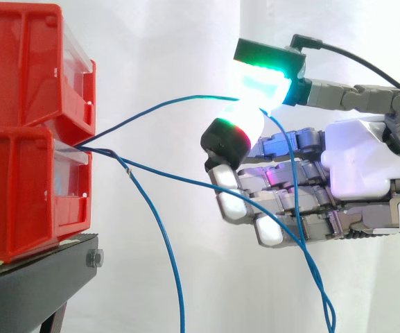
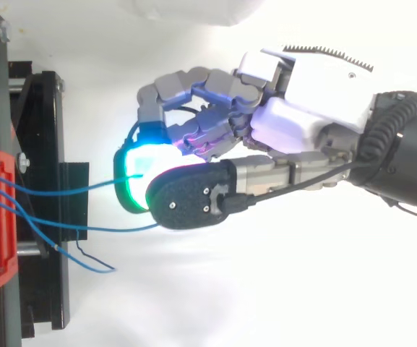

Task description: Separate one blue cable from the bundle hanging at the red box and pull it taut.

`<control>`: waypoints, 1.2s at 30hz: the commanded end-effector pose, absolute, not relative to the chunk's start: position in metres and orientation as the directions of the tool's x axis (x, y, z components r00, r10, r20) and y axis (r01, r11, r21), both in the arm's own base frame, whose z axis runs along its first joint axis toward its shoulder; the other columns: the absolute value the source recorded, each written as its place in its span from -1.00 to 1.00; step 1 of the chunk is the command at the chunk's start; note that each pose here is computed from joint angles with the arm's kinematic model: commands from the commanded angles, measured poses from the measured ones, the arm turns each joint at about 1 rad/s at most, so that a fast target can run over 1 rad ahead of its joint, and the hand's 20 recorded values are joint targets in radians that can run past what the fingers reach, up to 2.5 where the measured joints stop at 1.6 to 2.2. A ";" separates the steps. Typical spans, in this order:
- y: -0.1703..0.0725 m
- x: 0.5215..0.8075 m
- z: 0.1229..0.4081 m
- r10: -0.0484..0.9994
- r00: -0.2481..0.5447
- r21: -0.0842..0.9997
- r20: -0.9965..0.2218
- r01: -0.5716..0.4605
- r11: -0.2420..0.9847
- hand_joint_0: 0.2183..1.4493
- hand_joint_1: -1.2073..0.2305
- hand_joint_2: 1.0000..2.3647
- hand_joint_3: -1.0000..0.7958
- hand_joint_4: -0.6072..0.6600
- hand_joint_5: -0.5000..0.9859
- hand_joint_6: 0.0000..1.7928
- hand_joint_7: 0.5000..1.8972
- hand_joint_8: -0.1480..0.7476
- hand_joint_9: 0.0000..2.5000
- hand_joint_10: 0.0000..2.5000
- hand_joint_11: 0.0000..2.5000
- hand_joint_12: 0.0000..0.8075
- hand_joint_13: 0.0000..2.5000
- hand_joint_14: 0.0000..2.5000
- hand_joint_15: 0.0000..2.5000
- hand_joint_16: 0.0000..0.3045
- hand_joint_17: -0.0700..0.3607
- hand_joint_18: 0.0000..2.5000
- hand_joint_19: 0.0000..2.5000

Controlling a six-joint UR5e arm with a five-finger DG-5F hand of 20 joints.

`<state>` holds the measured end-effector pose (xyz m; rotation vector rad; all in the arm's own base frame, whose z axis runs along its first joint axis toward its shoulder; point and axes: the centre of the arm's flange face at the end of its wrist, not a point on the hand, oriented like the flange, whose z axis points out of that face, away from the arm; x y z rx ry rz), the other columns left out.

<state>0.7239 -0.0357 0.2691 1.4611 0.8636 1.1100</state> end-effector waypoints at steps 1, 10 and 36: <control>-0.034 0.723 0.269 0.925 0.312 0.976 0.215 -0.055 -0.209 -0.38 -0.35 -0.97 0.09 0.03 -0.49 -0.04 0.18 0.16 -0.25 -0.99 -0.10 -0.07 -0.21 -0.98 -0.36 -0.72 -0.23 -0.25 -0.62; -0.034 0.721 0.266 0.913 0.315 0.965 0.260 -0.049 -0.258 -0.37 -0.35 -0.97 0.07 0.03 -0.50 -0.04 0.17 0.15 -0.03 -0.99 0.15 -0.03 -0.17 -0.98 -0.30 -0.70 -0.20 -0.25 -0.63; -0.034 0.717 0.238 0.929 0.328 0.978 0.172 0.059 -0.201 -0.35 -0.34 -0.97 0.04 0.04 -0.51 -0.04 0.15 0.09 -0.07 -0.88 0.34 -0.03 -0.09 -0.36 0.24 -0.66 -0.14 -0.07 -0.23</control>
